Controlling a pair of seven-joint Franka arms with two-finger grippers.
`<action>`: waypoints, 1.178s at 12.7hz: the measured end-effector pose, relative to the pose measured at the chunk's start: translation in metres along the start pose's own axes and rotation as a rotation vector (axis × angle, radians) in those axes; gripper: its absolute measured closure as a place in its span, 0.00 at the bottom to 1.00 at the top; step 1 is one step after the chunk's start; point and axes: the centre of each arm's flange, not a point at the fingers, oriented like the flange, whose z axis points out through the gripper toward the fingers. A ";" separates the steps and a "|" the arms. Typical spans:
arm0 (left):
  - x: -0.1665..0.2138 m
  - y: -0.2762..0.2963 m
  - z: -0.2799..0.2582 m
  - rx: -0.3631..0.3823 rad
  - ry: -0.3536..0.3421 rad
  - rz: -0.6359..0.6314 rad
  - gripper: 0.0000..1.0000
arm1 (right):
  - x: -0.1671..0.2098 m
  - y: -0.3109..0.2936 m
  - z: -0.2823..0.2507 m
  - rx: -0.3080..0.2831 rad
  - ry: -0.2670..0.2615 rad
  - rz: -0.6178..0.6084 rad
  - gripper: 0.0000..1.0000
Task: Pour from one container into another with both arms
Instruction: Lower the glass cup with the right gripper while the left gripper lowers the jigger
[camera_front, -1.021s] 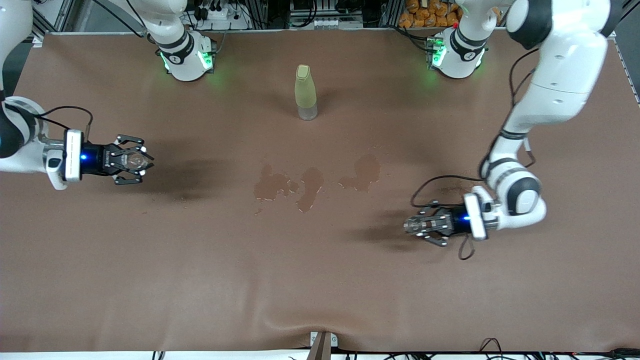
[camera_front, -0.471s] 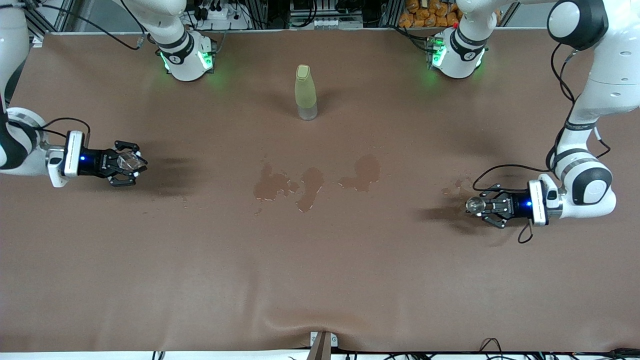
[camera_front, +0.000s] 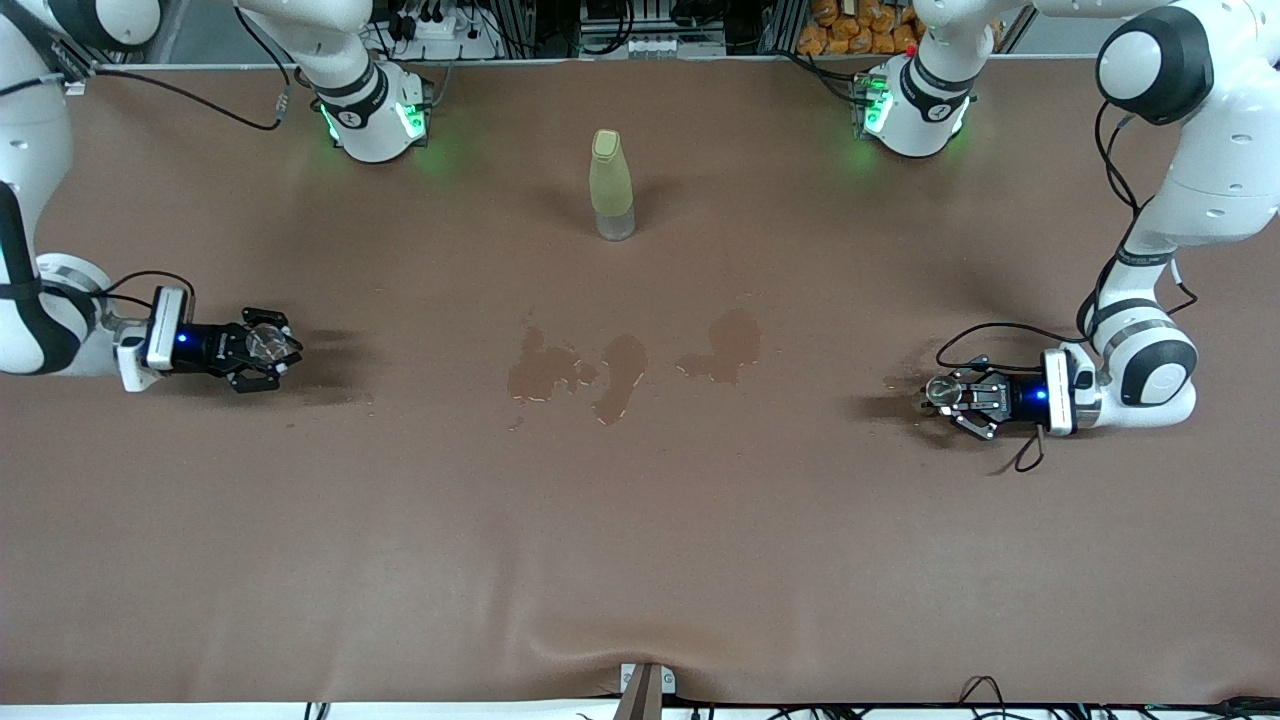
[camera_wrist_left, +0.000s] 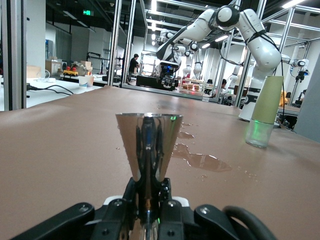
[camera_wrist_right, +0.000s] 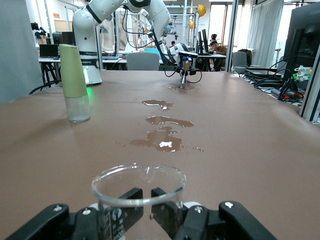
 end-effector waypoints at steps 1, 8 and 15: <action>-0.003 0.002 -0.001 0.000 0.008 0.004 0.79 | -0.007 0.002 0.002 0.004 0.002 -0.010 0.83; -0.031 0.010 0.005 -0.006 0.038 0.045 0.79 | -0.055 0.024 0.028 0.019 0.030 -0.016 0.83; -0.032 0.010 0.006 -0.008 0.041 0.051 0.78 | -0.084 0.028 0.044 0.000 -0.003 -0.002 0.83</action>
